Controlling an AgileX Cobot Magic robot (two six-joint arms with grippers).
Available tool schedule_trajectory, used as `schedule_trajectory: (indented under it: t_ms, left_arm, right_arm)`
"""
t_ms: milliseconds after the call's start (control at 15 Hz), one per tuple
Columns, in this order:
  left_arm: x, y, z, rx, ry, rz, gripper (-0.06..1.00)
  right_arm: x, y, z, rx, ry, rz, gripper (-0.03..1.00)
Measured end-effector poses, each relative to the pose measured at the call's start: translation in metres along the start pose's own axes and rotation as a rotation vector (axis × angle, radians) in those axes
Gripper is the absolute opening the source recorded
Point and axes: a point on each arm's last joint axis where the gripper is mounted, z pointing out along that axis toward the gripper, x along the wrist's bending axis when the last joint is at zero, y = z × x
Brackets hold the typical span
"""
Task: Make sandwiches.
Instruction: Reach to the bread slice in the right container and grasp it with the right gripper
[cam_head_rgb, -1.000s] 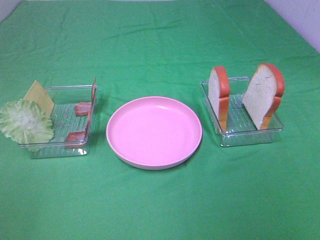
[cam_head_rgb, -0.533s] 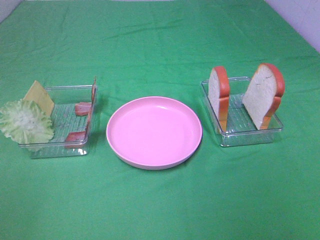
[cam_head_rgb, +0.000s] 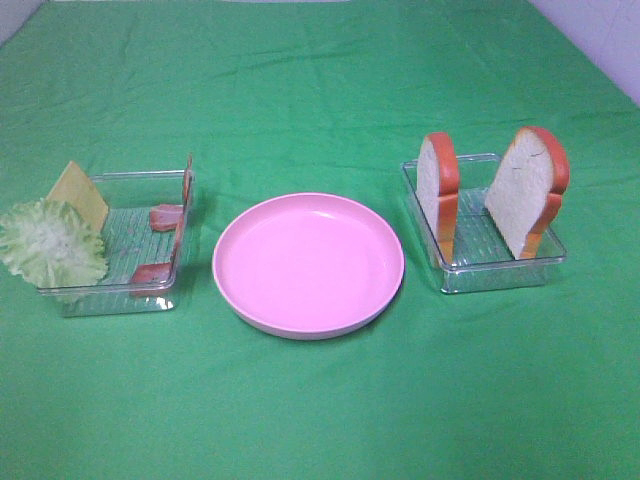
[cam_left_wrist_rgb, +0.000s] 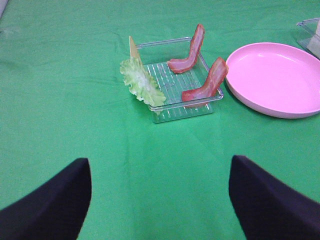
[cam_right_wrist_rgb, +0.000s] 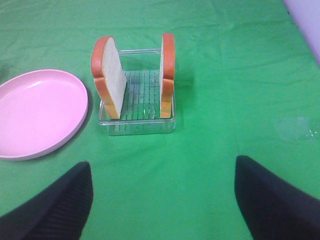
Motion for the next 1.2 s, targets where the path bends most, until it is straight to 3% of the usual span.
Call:
schedule_trajectory:
  t_ms: [467,667,933,1200]
  left_arm:
    - [0.0,0.0,0.0,0.0,0.0,0.0,0.72]
    - [0.0,0.0,0.0,0.0,0.0,0.0,0.72]
    - [0.0,0.0,0.0,0.0,0.0,0.0,0.72]
    - [0.0,0.0,0.0,0.0,0.0,0.0,0.72]
  right_arm:
    - [-0.006,0.101,0.097,0.352,0.072,0.116,0.75]
    - [-0.007,0.128,0.146,0.554,0.129,0.166,0.75]
    - [-0.009,0.156,0.197,0.703,0.156,0.155,0.75]
    - [0.038,0.178,0.256,0.815,0.146,0.021,0.75]
